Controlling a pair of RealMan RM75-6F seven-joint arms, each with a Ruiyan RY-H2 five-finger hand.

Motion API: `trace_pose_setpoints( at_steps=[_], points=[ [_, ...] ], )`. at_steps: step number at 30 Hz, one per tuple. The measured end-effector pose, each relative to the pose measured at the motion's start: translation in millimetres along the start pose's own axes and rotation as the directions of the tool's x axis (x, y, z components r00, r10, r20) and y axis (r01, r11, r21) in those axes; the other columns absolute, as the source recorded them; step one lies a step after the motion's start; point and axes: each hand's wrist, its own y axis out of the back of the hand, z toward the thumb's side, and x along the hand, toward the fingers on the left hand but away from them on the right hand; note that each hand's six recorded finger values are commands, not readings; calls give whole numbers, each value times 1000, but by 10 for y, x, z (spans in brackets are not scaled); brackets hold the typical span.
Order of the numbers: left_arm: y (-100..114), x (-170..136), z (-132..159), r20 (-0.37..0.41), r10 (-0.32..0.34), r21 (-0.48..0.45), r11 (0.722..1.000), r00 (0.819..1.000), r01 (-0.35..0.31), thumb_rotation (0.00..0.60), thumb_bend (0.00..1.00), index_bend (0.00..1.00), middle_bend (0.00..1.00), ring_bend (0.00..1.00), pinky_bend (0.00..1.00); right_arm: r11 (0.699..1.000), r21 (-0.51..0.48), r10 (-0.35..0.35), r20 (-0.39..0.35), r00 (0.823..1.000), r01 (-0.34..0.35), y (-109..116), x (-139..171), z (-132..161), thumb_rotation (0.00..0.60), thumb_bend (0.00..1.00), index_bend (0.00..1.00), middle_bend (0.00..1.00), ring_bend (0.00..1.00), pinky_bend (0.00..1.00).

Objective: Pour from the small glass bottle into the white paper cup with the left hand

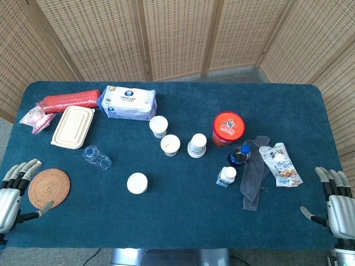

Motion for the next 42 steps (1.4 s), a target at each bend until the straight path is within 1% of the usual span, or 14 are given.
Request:
trace_pose_setpoints(
  at_steps=[6,10,13,16,18,22,25,28,31,32,35,37,40,42],
  points=[
    [-15,11,-1,-4,-8,-1,1000,1000,8,502,261,78,83,19,0,1000,-1,5,4,1000,-5,-9,-6,-19,600,150,0,81,0,0],
    [-33,35,-32,-8,-17,-27,999,1000,17,505,262,78,83,19,0,1000,1,13,9,1000,-13,-28,-6,-32,600,149,0,80,0,0],
    [-56,69,-79,-14,-29,-78,997,999,27,502,261,78,84,19,0,1000,2,15,11,1000,-15,-28,-6,-35,600,148,0,80,0,0],
    [-93,117,-156,-23,-45,-148,988,999,41,497,261,78,83,18,0,1000,5,16,16,1000,-16,-22,-7,-38,600,148,0,76,0,0],
    [-133,163,-243,-34,-60,-210,976,998,52,496,260,78,82,18,0,1000,8,18,20,1000,-18,-21,-5,-42,600,148,0,62,0,0],
    [-201,245,-402,-55,-80,-301,952,995,60,497,261,59,68,12,0,1000,12,24,25,999,-25,-17,-8,-34,600,149,0,49,0,0],
    [-270,325,-544,-72,-99,-370,927,992,65,496,260,35,48,4,0,1000,14,23,23,999,-23,-12,-13,-15,600,149,0,50,0,0],
    [-331,402,-633,-82,-111,-446,893,990,63,496,260,29,41,0,0,1000,12,25,22,999,-25,-13,-13,0,600,149,0,49,0,0],
    [-387,477,-682,-81,-122,-535,843,989,60,494,259,26,30,0,0,1000,14,26,21,999,-26,-10,-15,8,600,148,0,49,0,0],
    [-411,510,-702,-79,-126,-571,819,989,59,493,259,25,28,0,0,1000,14,26,21,999,-26,-7,-15,11,600,149,0,49,0,0],
    [-480,610,-752,-71,-135,-646,761,988,57,493,261,23,26,0,0,1000,17,24,21,999,-24,3,-14,17,600,147,0,49,0,0],
    [-535,682,-774,-63,-140,-670,739,988,62,493,261,20,25,0,0,1000,17,22,22,1000,-22,11,-9,18,600,148,0,49,0,0],
    [-635,801,-764,-48,-148,-692,718,988,74,491,261,19,25,0,0,1000,19,22,27,999,-23,14,-5,9,600,150,0,49,0,0],
    [-696,873,-733,-37,-151,-715,695,988,79,491,260,18,25,0,0,1000,20,23,29,999,-23,15,-5,8,600,150,0,49,0,0]
  ],
)
